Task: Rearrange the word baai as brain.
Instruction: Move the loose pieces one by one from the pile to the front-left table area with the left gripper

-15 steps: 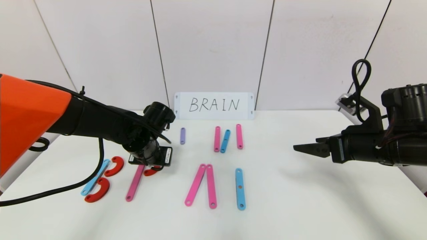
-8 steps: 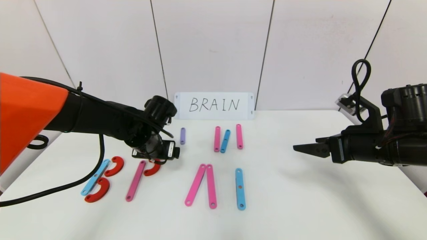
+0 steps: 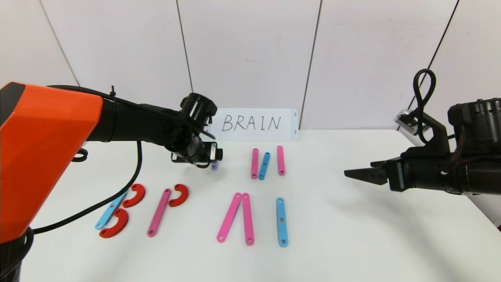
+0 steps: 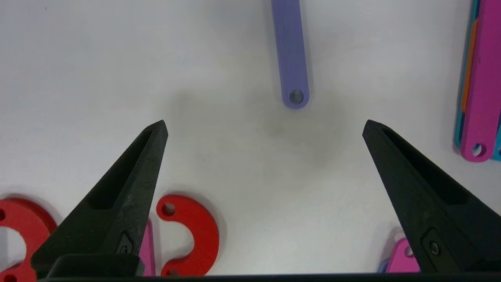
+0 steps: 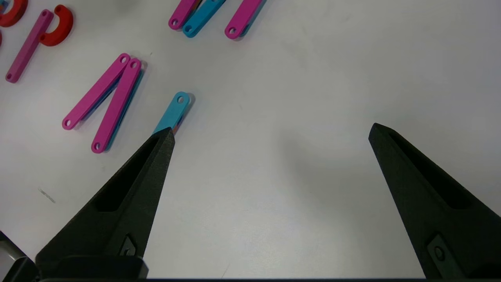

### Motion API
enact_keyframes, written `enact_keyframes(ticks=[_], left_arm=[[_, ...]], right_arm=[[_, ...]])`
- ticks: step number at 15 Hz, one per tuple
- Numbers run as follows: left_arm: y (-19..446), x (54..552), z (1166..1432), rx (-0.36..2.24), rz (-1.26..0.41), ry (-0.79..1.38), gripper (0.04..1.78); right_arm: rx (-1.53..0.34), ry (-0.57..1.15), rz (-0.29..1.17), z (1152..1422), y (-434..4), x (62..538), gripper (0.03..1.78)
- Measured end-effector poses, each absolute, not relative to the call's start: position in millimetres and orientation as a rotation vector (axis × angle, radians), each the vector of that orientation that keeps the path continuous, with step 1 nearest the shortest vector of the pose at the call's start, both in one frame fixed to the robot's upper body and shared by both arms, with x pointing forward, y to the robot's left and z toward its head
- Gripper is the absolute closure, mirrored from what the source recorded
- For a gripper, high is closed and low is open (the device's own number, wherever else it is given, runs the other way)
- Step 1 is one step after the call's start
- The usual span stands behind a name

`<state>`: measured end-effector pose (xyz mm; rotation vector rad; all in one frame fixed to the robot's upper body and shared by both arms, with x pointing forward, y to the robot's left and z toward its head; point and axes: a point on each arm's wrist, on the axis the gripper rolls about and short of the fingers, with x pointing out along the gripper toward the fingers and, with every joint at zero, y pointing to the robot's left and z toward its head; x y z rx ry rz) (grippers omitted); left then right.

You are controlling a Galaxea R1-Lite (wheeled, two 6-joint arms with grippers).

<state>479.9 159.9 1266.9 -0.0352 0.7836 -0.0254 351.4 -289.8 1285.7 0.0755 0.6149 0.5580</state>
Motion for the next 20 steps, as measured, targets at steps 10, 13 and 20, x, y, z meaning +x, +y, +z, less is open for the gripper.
enact_keyframes(ticks=[10, 13, 20], left_arm=[[143.1, 533.7, 1228.1, -0.034, 0.075, 0.728, 0.08], [142.8, 534.4, 1222.3, -0.026, 0.077, 0.746, 0.25], [142.1, 535.2, 1218.4, -0.024, 0.071, 0.756, 1.36]], right_arm=[[0.075, 0.612, 0.559, 1286.5, -289.9, 350.6, 0.07], [0.075, 0.611, 0.558, 1286.8, -290.1, 350.4, 0.07], [0.075, 0.61, 0.558, 1287.1, -290.1, 350.0, 0.07]])
